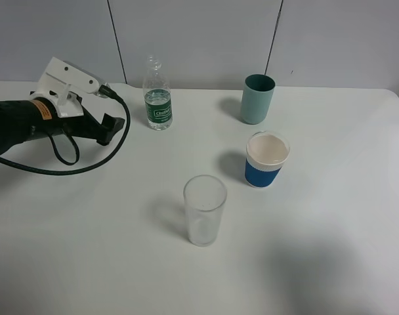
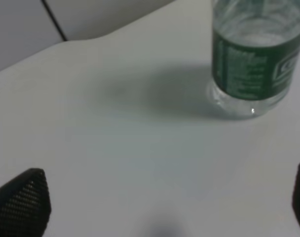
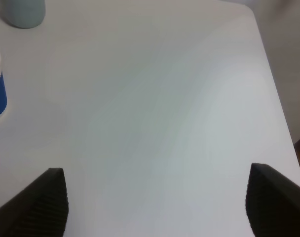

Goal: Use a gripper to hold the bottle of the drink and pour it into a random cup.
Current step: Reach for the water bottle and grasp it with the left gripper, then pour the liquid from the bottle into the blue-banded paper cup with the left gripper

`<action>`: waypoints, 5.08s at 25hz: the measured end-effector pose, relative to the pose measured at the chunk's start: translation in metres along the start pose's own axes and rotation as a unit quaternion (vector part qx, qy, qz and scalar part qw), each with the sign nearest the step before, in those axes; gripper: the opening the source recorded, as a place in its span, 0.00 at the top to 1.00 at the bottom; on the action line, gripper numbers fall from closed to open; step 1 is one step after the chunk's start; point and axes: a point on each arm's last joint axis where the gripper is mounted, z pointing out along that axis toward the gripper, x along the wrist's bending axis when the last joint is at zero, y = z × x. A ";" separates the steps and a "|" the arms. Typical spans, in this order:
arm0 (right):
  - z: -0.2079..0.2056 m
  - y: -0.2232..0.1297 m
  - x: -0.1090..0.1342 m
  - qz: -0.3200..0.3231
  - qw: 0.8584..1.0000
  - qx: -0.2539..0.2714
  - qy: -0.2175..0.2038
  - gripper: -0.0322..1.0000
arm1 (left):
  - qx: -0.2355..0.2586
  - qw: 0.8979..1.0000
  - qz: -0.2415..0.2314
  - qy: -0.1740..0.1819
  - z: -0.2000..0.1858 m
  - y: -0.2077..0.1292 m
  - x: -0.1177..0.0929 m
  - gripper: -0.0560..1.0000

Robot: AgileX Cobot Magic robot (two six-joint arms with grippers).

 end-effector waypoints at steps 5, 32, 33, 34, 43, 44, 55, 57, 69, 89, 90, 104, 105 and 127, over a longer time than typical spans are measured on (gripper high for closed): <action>0.000 0.000 0.000 0.000 1.000 0.000 0.000 0.25 | -0.026 0.999 0.010 -0.036 0.016 0.001 -0.011 0.00; 0.000 0.000 0.000 0.000 1.000 0.000 0.000 0.25 | -0.076 0.996 -0.002 -0.052 0.106 -0.002 -0.032 0.00; 0.000 0.000 0.000 0.000 1.000 0.000 0.000 0.25 | -0.073 0.996 -0.002 -0.053 0.107 -0.005 -0.033 0.00; 0.000 0.000 0.000 0.000 1.000 0.000 0.000 0.25 | -0.073 0.996 -0.003 -0.053 0.108 -0.005 -0.033 0.00; 0.000 0.000 0.000 0.000 1.000 0.000 0.000 0.25 | -0.121 0.990 -0.042 -0.058 0.110 -0.002 -0.034 0.00; 0.000 0.000 0.000 0.000 1.000 0.000 0.000 0.25 | -0.120 0.990 -0.046 -0.059 0.111 -0.003 -0.034 0.00; 0.000 0.000 0.000 0.000 1.000 0.000 0.000 0.25 | -0.139 0.984 -0.084 -0.077 0.131 0.003 -0.035 0.00; 0.000 0.000 0.000 0.000 1.000 0.000 0.000 0.25 | -0.137 0.983 -0.093 -0.079 0.132 0.002 -0.035 0.00; 0.000 0.000 0.000 0.000 1.000 0.000 0.000 0.25 | -0.121 0.984 -0.093 -0.089 0.135 -0.005 -0.042 0.51; 0.000 0.000 0.000 0.000 1.000 0.000 0.000 0.25 | -0.077 0.992 0.078 -0.058 0.058 0.094 -0.068 0.51; 0.000 0.000 0.000 0.000 1.000 0.000 0.000 0.25 | -0.074 0.992 0.090 -0.054 0.053 0.098 -0.070 0.51; 0.000 0.000 0.000 0.000 1.000 0.000 0.000 0.25 | -0.061 0.979 0.189 -0.038 0.018 0.117 -0.128 0.51; 0.000 0.000 0.000 0.000 1.000 0.000 0.000 0.25 | -0.058 0.976 0.206 -0.035 0.016 0.117 -0.133 0.51; 0.000 0.000 0.000 0.000 1.000 0.000 0.000 0.25 | -0.009 0.940 0.314 0.133 -0.015 0.114 -0.167 0.51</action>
